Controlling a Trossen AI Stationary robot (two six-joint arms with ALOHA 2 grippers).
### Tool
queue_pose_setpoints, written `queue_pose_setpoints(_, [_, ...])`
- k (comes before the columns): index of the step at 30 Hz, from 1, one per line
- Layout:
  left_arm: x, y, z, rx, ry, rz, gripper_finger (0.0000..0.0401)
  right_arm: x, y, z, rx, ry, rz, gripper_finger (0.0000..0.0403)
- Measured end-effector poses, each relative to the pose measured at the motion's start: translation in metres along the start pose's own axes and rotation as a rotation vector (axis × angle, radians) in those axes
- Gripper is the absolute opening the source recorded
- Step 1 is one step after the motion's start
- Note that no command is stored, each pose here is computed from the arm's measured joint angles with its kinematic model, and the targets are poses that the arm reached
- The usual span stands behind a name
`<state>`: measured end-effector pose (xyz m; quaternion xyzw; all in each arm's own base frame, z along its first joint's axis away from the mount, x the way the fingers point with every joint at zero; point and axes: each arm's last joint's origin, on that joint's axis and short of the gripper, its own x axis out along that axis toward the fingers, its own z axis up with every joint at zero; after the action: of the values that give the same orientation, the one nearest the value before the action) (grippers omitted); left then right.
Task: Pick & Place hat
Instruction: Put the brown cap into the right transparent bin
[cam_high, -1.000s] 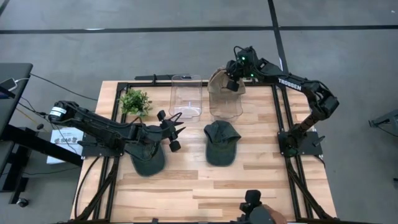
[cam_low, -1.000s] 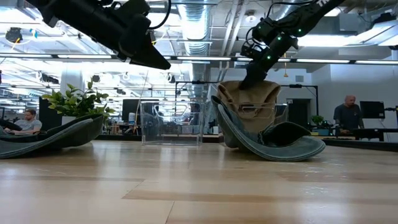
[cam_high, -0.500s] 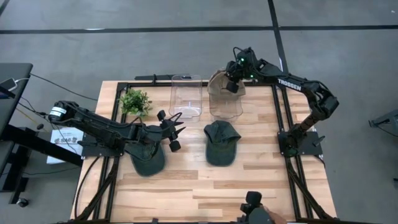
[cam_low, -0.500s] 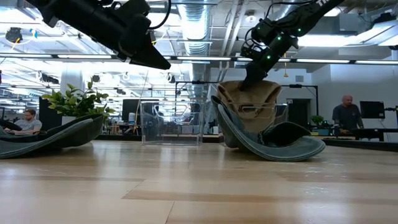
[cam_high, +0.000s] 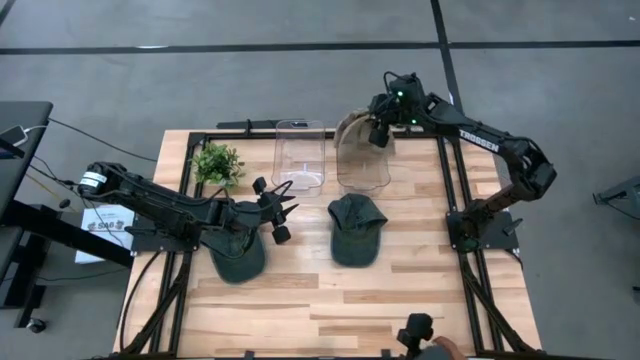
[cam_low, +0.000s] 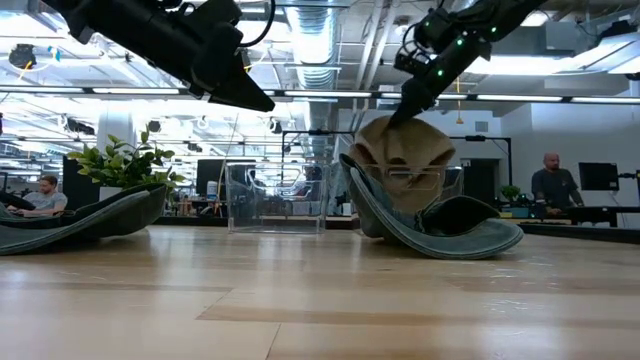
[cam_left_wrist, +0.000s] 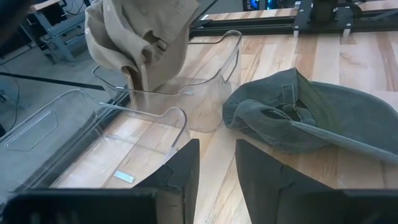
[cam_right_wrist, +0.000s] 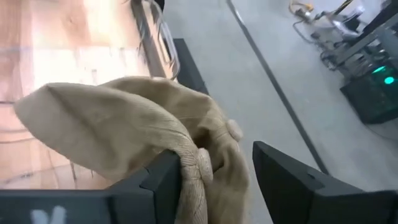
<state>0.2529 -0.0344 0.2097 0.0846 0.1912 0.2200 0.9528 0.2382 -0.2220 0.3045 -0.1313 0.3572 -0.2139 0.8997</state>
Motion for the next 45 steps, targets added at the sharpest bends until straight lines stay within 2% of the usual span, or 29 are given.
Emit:
queue_pose_setpoints(4, [0.0, 0.0, 0.0, 0.0, 0.0, 0.0, 0.0102, -0.013, -0.001, 0.002, 0.0, -0.008, -0.012, 0.0196])
queue_pose_setpoints(9, [0.0, 0.0, 0.0, 0.0, 0.0, 0.0, 0.0102, -0.013, 0.0, 0.0, 0.003, 0.027, -0.022, 0.0193])
queue_pose_setpoints(17, [0.0, 0.0, 0.0, 0.0, 0.0, 0.0, 0.0102, 0.011, -0.002, -0.007, 0.009, 0.106, -0.1, 0.0165])
queue_pose_setpoints(27, [0.0, 0.0, 0.0, 0.003, 0.0, 0.0, 0.0102, 0.038, -0.011, -0.012, -0.015, 0.08, -0.156, 0.0121])
queue_pose_setpoints(36, [0.0, 0.0, 0.0, 0.003, 0.0, 0.0, 0.0102, 0.027, -0.009, -0.015, -0.011, 0.127, -0.124, 0.0126])
queue_pose_setpoints(45, [0.0, 0.0, 0.0, 0.003, 0.0, 0.0, 0.0102, 0.013, -0.004, -0.008, -0.03, 0.113, -0.107, 0.0139])
